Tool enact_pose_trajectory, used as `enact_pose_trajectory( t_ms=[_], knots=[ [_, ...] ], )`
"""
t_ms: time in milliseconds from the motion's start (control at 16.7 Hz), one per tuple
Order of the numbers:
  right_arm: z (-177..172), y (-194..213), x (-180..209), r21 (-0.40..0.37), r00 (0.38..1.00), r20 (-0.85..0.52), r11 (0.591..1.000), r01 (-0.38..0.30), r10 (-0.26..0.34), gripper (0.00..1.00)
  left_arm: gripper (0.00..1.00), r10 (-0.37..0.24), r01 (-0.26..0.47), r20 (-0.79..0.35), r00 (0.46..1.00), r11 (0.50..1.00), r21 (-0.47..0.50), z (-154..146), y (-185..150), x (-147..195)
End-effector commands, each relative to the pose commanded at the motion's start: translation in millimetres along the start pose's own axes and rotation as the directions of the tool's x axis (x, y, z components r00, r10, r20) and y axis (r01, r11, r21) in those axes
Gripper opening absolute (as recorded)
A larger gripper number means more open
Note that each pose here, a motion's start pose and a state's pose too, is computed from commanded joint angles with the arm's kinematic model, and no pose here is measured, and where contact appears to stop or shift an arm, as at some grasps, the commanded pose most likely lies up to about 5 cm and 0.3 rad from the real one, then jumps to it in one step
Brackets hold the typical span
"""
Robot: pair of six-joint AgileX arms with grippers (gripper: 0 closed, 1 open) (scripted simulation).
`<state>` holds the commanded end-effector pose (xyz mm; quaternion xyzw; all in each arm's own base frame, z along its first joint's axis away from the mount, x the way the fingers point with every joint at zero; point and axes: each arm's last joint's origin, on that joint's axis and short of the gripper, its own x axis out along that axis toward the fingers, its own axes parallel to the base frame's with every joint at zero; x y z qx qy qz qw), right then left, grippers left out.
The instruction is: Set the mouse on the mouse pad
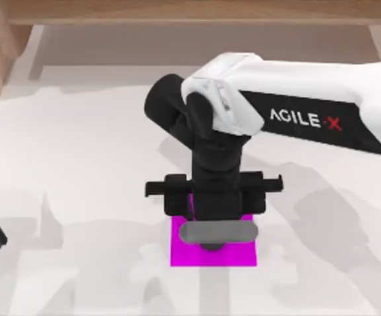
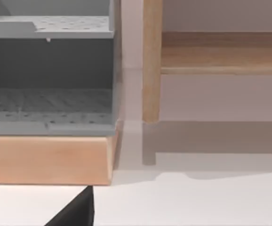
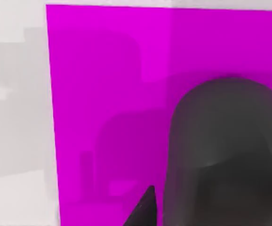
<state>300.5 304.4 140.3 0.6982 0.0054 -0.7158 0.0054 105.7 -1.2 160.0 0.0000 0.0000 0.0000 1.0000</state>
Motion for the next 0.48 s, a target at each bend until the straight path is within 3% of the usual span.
enact_pose_trajectory(
  t_ms=[120, 480],
  knots=[
    [0.0, 0.0, 0.0, 0.000, 1.000, 0.000, 1.000, 0.000, 0.000, 0.98, 1.00, 0.000, 0.000, 0.000, 1.000, 1.000, 0.000, 0.0, 0.0, 0.0],
    [0.0, 0.0, 0.0, 0.000, 1.000, 0.000, 1.000, 0.000, 0.000, 1.00, 1.00, 0.000, 0.000, 0.000, 1.000, 1.000, 0.000, 0.0, 0.0, 0.0]
  ],
)
